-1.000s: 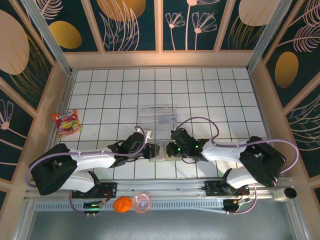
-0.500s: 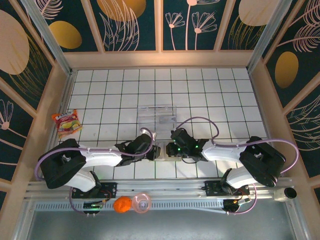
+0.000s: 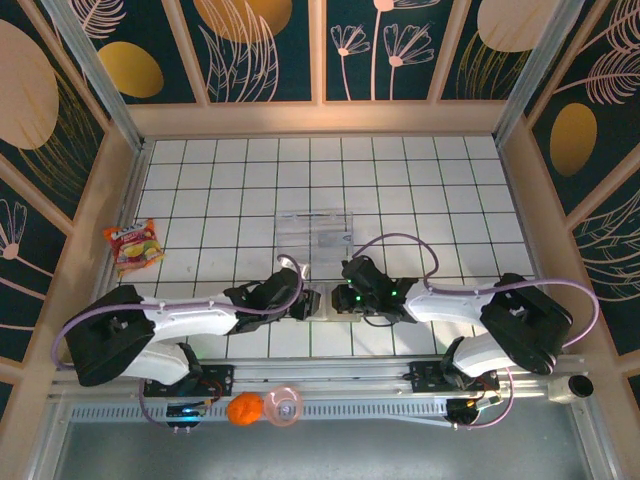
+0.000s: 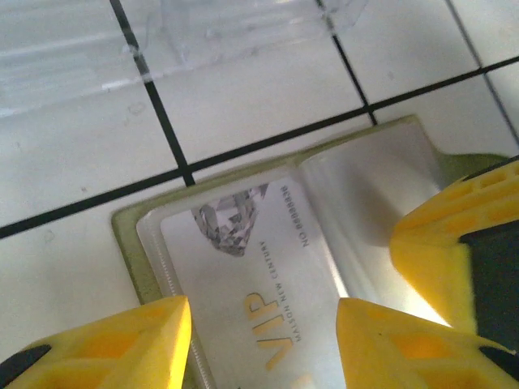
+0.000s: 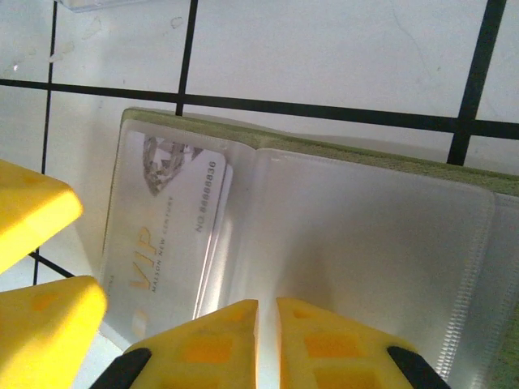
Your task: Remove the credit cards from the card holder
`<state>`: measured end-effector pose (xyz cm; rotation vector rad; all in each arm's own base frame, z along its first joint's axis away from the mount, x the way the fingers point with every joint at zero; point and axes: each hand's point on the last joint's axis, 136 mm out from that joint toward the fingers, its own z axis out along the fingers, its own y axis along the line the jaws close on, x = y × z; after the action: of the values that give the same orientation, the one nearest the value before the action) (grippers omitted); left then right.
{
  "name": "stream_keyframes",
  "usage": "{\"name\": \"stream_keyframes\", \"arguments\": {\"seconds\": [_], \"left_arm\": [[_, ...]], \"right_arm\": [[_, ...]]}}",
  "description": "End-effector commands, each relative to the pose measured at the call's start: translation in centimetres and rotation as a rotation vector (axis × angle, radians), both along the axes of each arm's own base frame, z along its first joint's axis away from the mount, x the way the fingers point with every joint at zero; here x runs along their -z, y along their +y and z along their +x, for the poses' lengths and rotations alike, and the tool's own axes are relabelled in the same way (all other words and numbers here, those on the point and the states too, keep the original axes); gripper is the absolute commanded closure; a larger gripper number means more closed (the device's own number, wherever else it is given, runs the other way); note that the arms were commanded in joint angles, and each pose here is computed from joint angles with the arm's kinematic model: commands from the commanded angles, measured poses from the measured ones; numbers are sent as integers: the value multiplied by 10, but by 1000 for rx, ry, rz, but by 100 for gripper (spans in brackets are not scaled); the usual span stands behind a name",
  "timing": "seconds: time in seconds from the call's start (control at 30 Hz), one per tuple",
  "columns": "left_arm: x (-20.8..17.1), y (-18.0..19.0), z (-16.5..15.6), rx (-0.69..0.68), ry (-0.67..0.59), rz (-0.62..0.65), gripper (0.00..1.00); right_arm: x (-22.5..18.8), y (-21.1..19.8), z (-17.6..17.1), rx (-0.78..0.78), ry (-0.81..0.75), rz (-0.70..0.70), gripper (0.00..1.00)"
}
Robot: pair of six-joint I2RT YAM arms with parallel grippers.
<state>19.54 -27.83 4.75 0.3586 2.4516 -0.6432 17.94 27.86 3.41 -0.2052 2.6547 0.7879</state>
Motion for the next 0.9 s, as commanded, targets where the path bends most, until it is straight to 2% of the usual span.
{"name": "stream_keyframes", "arguments": {"seconds": [0.0, 0.27, 0.5, 0.67, 0.87], "left_arm": [[5, 9, -1, -13, -2, 55, 49], [26, 6, -8, -4, 24, 115, 46], [42, 8, -15, 8, 49, 168, 57], [40, 7, -18, 1, 54, 138, 65], [37, 5, -18, 3, 56, 122, 67]], "right_arm": [[-10, 2, 4, -4, -47, 12, 86], [-9, -3, 3, 1, -51, 6, 86], [-9, -4, 4, 5, -54, 2, 86], [-12, -1, 3, -5, -56, 15, 86], [-26, 12, -1, -63, -56, 102, 85]]}}
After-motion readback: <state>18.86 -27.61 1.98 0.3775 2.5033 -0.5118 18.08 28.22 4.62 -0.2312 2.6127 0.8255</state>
